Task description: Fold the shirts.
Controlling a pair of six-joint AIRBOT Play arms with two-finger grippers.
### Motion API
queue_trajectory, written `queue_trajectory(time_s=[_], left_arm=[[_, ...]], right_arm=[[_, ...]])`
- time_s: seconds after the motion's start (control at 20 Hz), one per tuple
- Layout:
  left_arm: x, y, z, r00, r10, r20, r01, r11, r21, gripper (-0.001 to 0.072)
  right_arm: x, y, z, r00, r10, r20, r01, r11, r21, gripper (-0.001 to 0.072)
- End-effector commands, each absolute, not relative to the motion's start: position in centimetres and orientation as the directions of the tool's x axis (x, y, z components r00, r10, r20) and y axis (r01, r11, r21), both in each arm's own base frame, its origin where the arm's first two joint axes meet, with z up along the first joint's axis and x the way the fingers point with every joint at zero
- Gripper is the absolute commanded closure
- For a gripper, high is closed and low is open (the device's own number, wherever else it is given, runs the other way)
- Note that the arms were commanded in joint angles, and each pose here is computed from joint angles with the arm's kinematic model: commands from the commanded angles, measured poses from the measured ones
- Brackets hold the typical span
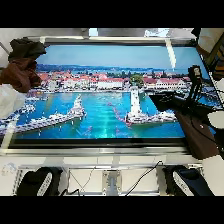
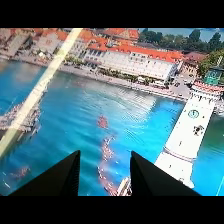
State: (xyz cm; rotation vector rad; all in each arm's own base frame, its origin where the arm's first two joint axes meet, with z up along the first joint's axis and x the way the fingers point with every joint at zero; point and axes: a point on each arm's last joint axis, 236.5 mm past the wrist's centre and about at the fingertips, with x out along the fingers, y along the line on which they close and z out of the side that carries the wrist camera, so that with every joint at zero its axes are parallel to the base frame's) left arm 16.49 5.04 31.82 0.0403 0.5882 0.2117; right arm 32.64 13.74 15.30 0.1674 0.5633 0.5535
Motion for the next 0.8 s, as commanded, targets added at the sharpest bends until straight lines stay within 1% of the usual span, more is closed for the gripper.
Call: queue_trajectory(time_s=[0.0,0.2,0.3,0.35,0.45,0.5,0.6,0.65,0.7,0.75], left_arm=[[17.6,5.7,34.2,0.864,0.237,-0.444,-0.212,0.971,0.107,0.0695],[19.8,5.6,35.1,0.882,0.237,-0.407,-0.207,0.971,0.117,0.0694],[21.8,5.5,34.9,0.879,0.236,-0.415,-0.200,0.971,0.129,0.0694],[23.0,5.6,34.7,0.875,0.242,-0.419,-0.194,0.969,0.154,0.0695],[25.8,7.2,35.0,0.864,0.313,-0.395,-0.236,0.944,0.233,0.0694],[27.2,8.7,35.0,0.842,0.378,-0.385,-0.277,0.915,0.292,0.0694],[29.0,12.4,34.4,0.755,0.538,-0.375,-0.386,0.827,0.409,0.0692],[30.0,14.0,33.9,0.709,0.599,-0.372,-0.417,0.782,0.463,0.0667],[31.3,15.0,33.3,0.688,0.623,-0.373,-0.430,0.763,0.482,0.0546],[32.9,16.0,32.6,0.675,0.636,-0.373,-0.464,0.759,0.456,0.0406]], right_arm=[[33.6,13.6,16.8,0.745,0.535,-0.399,-0.416,0.839,0.350,0.0339],[33.6,13.5,16.5,0.744,0.530,-0.406,-0.414,0.843,0.343,0.0339],[33.4,13.7,16.3,0.735,0.537,-0.414,-0.411,0.839,0.358,0.0340],[33.4,13.7,16.3,0.733,0.537,-0.417,-0.406,0.838,0.365,0.0340],[33.2,13.6,15.8,0.727,0.531,-0.435,-0.407,0.844,0.349,0.0340],[33.1,13.4,15.5,0.723,0.523,-0.451,-0.395,0.849,0.352,0.0340],[32.7,12.9,14.4,0.707,0.505,-0.496,-0.359,0.860,0.364,0.0340],[32.5,12.6,13.8,0.696,0.492,-0.523,-0.340,0.867,0.363,0.0340],[32.2,12.4,13.2,0.685,0.482,-0.546,-0.326,0.873,0.362,0.0340],[32.0,12.2,12.7,0.675,0.473,-0.566,-0.313,0.878,0.362,0.0340]])
